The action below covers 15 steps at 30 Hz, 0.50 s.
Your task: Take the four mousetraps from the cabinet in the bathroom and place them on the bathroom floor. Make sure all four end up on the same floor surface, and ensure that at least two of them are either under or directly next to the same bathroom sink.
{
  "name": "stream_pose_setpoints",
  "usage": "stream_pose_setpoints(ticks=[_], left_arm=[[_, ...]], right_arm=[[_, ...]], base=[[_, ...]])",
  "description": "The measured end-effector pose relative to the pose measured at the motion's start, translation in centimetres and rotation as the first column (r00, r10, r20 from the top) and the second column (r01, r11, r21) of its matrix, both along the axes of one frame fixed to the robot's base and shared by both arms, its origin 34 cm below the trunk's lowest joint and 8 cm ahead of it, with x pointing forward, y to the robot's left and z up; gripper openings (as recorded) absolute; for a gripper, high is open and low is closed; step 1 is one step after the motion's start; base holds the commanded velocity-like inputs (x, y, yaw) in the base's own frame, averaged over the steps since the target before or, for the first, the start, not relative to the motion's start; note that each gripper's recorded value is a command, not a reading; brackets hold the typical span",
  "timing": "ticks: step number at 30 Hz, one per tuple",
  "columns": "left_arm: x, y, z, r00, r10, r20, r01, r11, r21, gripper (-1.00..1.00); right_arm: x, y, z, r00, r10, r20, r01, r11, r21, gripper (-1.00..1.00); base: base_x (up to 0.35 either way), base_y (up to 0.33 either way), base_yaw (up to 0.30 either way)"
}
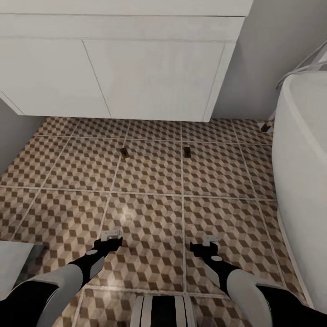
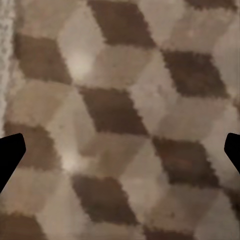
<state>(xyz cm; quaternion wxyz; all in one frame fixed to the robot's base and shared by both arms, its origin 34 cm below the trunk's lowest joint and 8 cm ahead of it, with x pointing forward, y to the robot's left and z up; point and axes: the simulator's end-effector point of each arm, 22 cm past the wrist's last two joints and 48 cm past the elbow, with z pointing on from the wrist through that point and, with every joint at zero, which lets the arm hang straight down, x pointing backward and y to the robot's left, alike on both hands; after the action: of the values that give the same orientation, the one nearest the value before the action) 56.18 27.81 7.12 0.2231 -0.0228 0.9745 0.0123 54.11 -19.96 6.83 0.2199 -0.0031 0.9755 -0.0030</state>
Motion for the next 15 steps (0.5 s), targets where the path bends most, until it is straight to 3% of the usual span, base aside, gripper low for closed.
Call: stream_pose_setpoints(ticks=[15], left_arm=[[-0.03, -0.08, -0.01, 1.0, 0.0, -0.001, 0.0, 1.0, -0.001, 1.0]], right_arm=[[-0.01, -0.05, -0.02, 1.0, -0.002, -0.003, 0.002, 1.0, -0.001, 1.0]], base=[[-0.002, 0.0, 0.0]])
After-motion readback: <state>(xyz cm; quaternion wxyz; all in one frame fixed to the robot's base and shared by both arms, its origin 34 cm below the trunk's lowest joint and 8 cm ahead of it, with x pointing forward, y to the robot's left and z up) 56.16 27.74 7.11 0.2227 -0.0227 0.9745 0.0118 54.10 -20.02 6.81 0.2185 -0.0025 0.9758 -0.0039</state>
